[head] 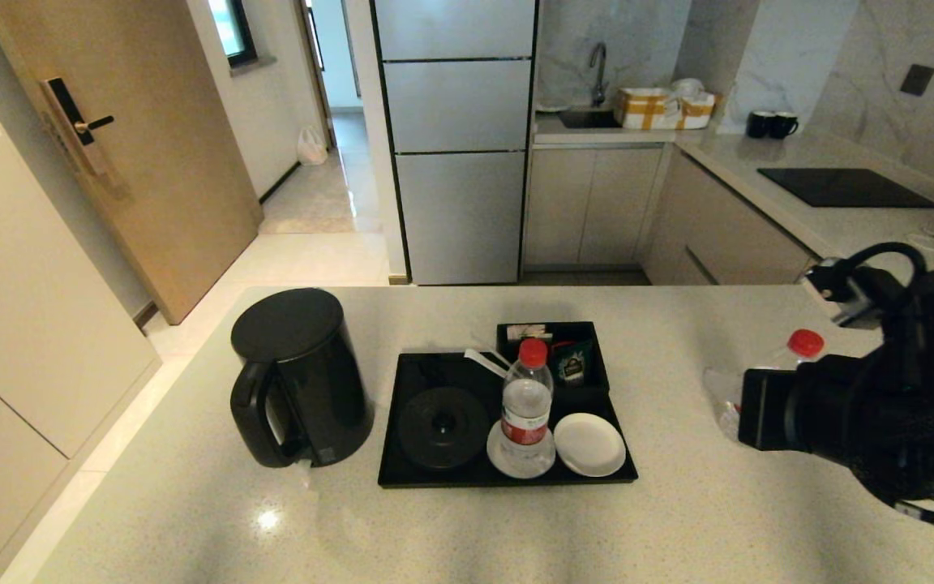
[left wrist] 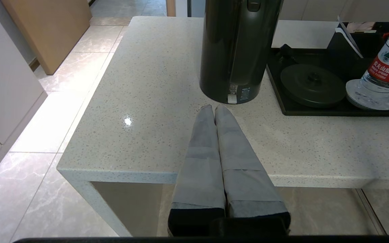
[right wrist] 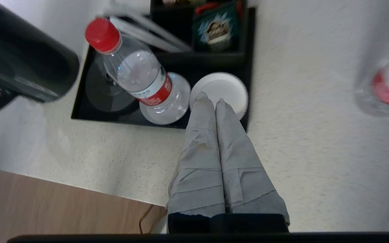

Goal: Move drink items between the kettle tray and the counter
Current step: Pick up the tea bag

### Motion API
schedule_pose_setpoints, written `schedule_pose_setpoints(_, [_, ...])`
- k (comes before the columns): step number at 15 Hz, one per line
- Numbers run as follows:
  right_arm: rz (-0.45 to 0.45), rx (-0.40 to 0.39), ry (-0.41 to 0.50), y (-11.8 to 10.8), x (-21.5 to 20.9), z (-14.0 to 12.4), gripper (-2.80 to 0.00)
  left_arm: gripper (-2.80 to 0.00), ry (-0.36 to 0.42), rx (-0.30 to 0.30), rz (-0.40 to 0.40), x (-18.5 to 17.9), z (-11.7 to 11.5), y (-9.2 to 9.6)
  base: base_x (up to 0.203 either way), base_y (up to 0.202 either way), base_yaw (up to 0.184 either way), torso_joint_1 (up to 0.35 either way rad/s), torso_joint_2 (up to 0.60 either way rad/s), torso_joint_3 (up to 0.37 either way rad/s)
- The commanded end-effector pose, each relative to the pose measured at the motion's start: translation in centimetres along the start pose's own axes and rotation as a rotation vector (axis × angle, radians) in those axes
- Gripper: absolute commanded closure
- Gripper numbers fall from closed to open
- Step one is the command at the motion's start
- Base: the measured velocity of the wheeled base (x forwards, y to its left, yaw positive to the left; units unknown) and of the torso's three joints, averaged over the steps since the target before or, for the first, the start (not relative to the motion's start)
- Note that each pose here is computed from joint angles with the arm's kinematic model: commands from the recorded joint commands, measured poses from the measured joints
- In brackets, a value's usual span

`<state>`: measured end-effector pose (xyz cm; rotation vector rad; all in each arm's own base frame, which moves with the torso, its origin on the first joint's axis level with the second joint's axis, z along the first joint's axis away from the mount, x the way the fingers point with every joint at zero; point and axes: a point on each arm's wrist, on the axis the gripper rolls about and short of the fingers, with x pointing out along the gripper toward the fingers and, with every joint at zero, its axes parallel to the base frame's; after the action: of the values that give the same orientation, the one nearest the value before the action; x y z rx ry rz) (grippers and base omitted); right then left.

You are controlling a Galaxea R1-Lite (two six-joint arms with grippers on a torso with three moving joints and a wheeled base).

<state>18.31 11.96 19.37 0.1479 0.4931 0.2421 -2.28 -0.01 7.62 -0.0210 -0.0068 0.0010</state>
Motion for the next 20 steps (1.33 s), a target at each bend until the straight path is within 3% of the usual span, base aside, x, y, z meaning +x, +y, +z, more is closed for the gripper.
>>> schedule_pose_setpoints(1, [-0.001, -0.009, 0.092, 0.5, 3.1, 0.2, 0.0, 0.0, 0.001, 0.0, 0.0, 0.0, 0.0, 0.0, 0.0, 0.0, 0.0, 0.0, 0.0, 0.0])
schedule_pose_setpoints(4, [0.094, 0.035, 0.197, 0.0, 4.9, 2.8, 0.0, 0.0, 0.0, 0.0, 0.0, 0.0, 0.0, 0.0, 0.0, 0.0, 0.0, 0.0, 0.0, 0.0])
schedule_pose_setpoints(7, [0.071, 0.085, 0.326, -1.3, 7.7, 5.7, 0.0, 0.0, 0.001, 0.001, 0.0, 0.0, 0.0, 0.0, 0.0, 0.0, 0.0, 0.0, 0.0, 0.0])
schedule_pose_setpoints(10, [0.106, 0.132, 0.428, -2.8, 10.8, 5.8, 0.0, 0.0, 0.001, 0.001, 0.0, 0.0, 0.0, 0.0, 0.0, 0.0, 0.0, 0.0, 0.0, 0.0])
schedule_pose_setpoints(13, [0.027, 0.114, 0.354, -3.4, 13.2, 4.8, 0.0, 0.0, 0.001, 0.001, 0.0, 0.0, 0.0, 0.0, 0.0, 0.0, 0.0, 0.0, 0.0, 0.0])
schedule_pose_setpoints(16, [0.053, 0.116, 0.237, -3.3, 12.6, 5.1, 0.0, 0.0, -0.001, 0.001, 0.0, 0.0, 0.0, 0.0, 0.0, 0.0, 0.0, 0.0, 0.0, 0.0])
schedule_pose_setpoints(20, [0.052, 0.128, 0.203, -3.2, 13.2, 5.2, 0.0, 0.0, 0.001, 0.001, -0.001, 0.0, 0.0, 0.0, 0.0, 0.0, 0.0, 0.0, 0.0, 0.0])
